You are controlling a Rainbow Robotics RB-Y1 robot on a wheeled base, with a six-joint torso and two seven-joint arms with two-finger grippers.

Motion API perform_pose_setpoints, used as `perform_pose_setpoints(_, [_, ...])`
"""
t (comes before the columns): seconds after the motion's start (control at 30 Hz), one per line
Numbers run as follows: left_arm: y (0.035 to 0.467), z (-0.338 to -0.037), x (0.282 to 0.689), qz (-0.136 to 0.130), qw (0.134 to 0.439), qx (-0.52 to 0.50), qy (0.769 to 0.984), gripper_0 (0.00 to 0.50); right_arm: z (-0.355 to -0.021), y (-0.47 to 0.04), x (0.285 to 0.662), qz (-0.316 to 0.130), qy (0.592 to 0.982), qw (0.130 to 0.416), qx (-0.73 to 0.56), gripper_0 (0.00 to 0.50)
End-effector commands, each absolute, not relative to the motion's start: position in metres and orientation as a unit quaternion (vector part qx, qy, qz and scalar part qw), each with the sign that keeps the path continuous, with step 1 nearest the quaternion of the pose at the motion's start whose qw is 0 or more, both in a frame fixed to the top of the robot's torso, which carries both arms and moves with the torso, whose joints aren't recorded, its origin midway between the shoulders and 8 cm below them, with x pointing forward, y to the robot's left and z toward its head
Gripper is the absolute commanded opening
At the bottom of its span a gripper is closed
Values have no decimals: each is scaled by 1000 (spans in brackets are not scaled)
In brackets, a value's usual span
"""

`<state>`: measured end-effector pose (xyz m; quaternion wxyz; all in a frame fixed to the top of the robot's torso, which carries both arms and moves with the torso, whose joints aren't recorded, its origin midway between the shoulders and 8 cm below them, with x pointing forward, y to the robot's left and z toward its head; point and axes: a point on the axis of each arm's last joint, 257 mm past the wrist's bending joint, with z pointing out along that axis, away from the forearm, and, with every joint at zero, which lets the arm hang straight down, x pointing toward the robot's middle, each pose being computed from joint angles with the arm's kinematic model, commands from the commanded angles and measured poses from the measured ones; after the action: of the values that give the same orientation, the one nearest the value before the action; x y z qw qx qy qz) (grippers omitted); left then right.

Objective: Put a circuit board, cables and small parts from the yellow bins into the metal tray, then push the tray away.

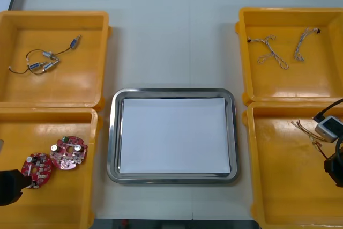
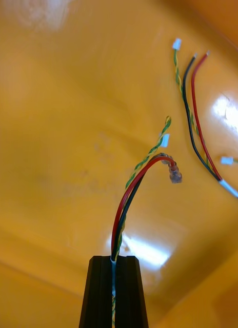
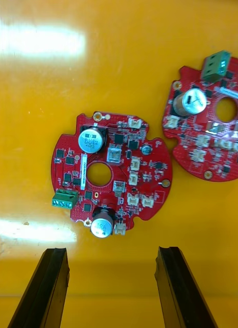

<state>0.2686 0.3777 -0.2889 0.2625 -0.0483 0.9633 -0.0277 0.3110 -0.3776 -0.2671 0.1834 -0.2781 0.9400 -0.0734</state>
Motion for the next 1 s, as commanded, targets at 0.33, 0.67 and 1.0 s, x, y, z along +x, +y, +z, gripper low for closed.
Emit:
perform_pose_setpoints(0.33, [395, -228, 305, 75, 301, 169, 935, 500, -220, -383, 306, -81, 949, 224, -205, 0])
perform_pose_setpoints(0.67, [386, -214, 319, 107, 307, 318, 890, 500, -191, -365, 332, -88, 939, 269, -194, 0])
perform_pose_setpoints(1.0, [383, -220, 321, 79, 309, 475, 820, 500, -166, -330, 358, -81, 922, 305, -225, 0])
